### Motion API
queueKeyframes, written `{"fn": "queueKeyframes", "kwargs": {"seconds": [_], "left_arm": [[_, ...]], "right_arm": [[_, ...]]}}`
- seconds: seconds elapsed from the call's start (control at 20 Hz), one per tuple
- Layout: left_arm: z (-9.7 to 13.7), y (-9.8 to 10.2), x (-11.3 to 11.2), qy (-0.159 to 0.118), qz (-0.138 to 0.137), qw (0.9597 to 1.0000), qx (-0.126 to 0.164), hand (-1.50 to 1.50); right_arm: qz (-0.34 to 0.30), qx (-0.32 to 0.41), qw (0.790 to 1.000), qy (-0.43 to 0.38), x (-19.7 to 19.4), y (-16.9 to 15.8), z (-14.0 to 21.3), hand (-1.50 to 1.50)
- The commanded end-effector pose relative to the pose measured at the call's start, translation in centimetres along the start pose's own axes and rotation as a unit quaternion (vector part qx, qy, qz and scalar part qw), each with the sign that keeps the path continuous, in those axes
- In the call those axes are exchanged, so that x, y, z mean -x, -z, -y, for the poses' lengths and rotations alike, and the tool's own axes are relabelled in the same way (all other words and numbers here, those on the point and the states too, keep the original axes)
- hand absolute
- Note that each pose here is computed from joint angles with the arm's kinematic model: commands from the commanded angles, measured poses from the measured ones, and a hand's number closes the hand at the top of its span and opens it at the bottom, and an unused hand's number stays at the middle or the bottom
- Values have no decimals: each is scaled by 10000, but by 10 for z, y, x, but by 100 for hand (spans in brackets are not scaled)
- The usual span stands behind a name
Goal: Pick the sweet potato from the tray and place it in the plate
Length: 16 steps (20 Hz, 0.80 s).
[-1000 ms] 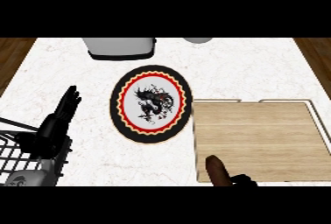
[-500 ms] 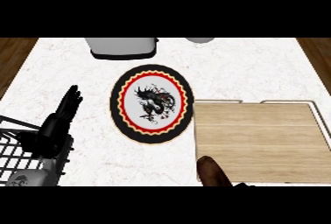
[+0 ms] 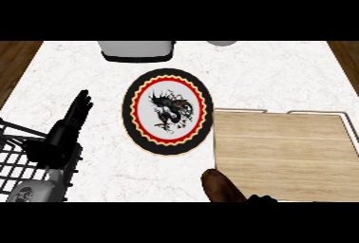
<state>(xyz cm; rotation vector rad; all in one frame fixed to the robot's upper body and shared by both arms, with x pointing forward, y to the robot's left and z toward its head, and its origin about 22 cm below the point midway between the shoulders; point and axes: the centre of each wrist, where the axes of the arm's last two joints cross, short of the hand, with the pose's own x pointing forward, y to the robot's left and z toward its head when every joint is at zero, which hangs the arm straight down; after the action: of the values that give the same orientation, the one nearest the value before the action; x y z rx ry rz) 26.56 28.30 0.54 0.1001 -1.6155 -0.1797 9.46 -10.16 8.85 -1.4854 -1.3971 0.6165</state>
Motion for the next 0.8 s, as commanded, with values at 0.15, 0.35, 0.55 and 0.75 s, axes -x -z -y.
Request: {"fn": "queueKeyframes", "kwargs": {"seconds": [0.15,0.35,0.55,0.75], "left_arm": [[3,-9,19,74,-360,9993,-81,0],[-1,-11,18,-2,-368,9993,39,0],[11,4,10,60,-248,9996,117,0],[10,5,12,101,-284,9995,81,0]], "right_arm": [[-559,-410,9933,929,-39,23,9,150],[-610,-567,9901,1128,-39,36,-4,150],[-492,-541,9896,1237,-46,48,-13,150],[-588,-723,9877,1259,-53,64,-31,150]]}}
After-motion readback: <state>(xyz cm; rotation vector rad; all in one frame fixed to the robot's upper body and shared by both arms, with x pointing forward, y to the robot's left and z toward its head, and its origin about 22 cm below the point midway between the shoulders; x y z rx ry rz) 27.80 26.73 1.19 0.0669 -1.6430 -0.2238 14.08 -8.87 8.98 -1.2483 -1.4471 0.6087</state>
